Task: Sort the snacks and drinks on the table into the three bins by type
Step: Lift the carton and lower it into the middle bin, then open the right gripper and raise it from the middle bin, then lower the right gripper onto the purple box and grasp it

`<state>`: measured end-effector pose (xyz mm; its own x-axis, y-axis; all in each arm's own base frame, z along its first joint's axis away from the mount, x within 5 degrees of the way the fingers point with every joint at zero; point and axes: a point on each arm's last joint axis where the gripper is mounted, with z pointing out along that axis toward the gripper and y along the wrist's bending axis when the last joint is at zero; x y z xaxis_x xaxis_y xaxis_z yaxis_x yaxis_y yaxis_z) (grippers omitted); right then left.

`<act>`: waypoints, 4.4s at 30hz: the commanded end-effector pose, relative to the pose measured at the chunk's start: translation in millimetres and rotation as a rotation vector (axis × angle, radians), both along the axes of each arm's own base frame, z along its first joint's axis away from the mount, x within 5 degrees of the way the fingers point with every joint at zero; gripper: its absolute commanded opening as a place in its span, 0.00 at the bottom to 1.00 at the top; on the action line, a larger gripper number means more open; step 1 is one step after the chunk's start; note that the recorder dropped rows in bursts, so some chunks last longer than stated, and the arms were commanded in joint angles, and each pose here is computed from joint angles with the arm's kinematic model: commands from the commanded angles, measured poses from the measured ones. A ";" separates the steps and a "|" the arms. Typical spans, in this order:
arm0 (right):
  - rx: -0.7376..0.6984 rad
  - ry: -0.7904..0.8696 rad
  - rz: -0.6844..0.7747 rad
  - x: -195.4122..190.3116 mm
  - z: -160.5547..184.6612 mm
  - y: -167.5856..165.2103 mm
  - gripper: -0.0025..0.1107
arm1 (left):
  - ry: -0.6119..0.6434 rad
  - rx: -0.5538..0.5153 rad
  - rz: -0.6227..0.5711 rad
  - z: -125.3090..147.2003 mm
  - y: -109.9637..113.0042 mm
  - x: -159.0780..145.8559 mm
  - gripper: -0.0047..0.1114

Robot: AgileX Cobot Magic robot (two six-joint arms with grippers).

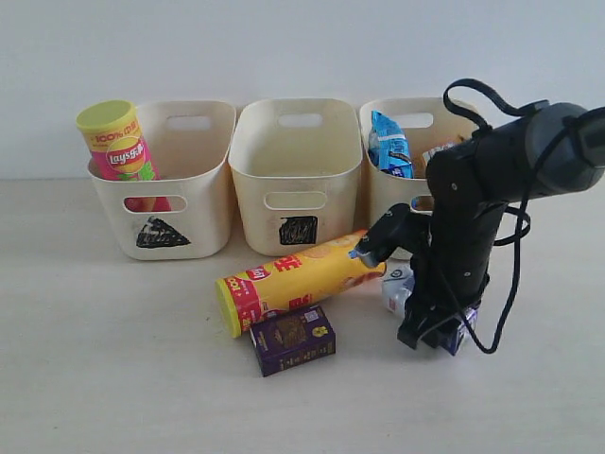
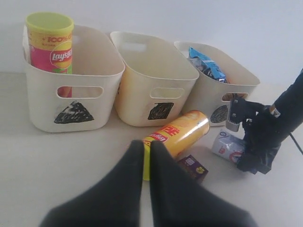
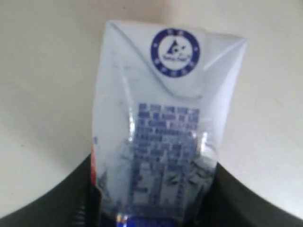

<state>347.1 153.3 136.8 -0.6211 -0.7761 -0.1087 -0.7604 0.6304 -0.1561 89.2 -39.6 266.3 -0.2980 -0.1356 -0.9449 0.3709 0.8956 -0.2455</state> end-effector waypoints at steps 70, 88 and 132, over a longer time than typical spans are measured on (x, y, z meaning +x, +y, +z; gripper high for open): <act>0.709 -0.303 -0.210 76.5 176.5 71.8 0.03 | 0.005 0.010 -0.006 -2.3 -0.2 -1.1 0.08; 0.705 -0.264 -0.283 -40.6 202.5 15.7 0.02 | 0.004 0.009 -0.004 -2.2 -0.1 -1.0 0.08; 0.361 -0.074 -0.385 -61.3 34.6 122.1 0.95 | 0.008 0.010 -0.010 -2.5 -0.5 -1.3 0.08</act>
